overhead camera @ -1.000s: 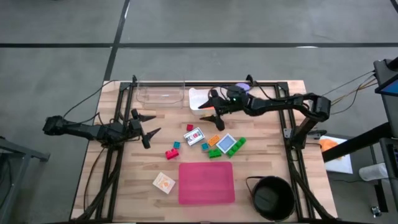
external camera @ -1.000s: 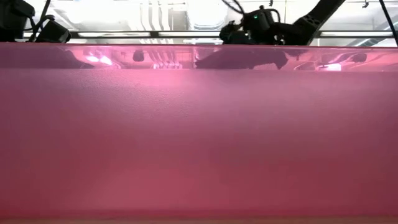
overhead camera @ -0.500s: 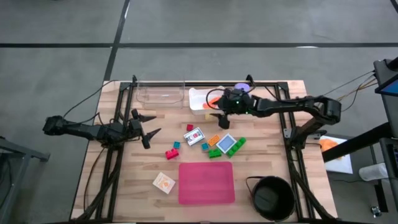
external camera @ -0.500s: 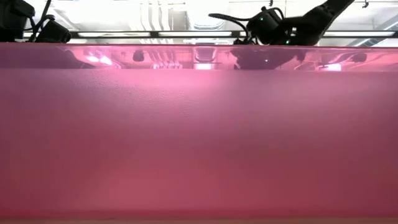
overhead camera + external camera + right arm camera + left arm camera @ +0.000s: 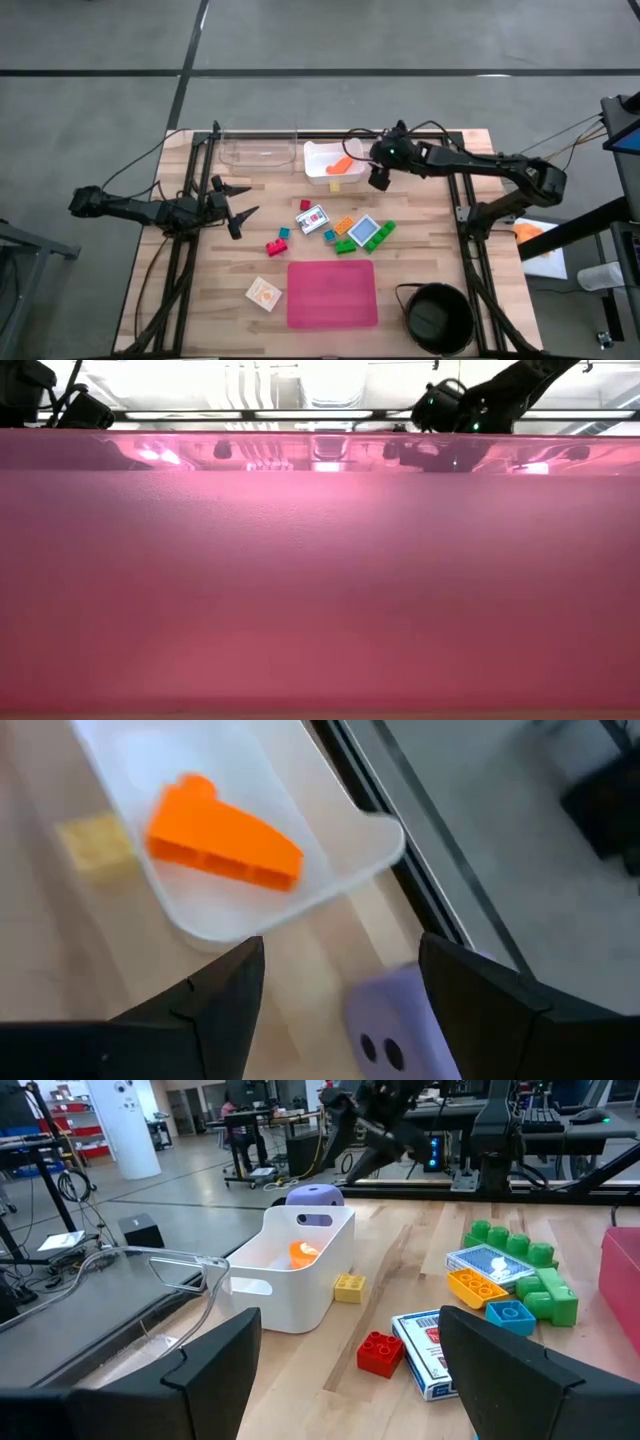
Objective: Pick & Place Toys
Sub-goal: Put the violet die into the transparent bin
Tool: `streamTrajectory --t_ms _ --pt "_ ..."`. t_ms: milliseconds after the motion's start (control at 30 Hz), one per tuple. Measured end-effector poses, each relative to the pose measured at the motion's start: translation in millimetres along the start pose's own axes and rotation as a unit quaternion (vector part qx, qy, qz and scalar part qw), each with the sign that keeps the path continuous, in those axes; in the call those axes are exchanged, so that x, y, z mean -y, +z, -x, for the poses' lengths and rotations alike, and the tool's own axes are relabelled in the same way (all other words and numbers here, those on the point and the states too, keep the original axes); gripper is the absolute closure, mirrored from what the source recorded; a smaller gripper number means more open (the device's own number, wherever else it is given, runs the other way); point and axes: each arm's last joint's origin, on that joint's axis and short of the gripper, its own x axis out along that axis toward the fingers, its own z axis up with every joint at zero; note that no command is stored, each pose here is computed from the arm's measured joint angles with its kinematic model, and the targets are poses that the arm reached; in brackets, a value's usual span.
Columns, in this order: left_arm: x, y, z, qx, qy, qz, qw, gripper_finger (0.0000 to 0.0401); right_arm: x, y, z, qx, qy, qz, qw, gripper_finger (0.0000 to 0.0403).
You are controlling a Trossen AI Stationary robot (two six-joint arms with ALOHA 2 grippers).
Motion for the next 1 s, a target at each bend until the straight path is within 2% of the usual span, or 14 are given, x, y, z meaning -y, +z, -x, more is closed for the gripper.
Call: streamTrajectory --t_ms 267,433,767,867,1000 --pt "0.0 0.0 0.0 0.000 0.000 0.000 1.000 0.0098 16.0 -17.6 -28.0 -0.071 -0.023 0.001 0.997 0.0137" --pt "0.0 0.0 0.0 0.000 0.000 0.000 1.000 0.0098 18.0 -24.4 -39.1 -0.106 -0.064 0.017 0.992 0.0137" --pt "-0.1 0.0 0.0 0.000 0.001 -0.002 1.000 0.0098 15.6 -28.7 -49.8 -0.130 -0.091 0.033 0.987 0.0141" --pt "-0.1 0.0 0.0 0.000 0.001 -0.002 1.000 0.0098 14.7 -28.1 -48.9 -0.130 -0.094 0.034 0.986 0.0168" --pt "-0.1 0.0 0.0 0.000 0.001 -0.002 1.000 0.0098 14.0 -27.7 -48.4 -0.130 -0.101 0.036 0.986 0.0234"
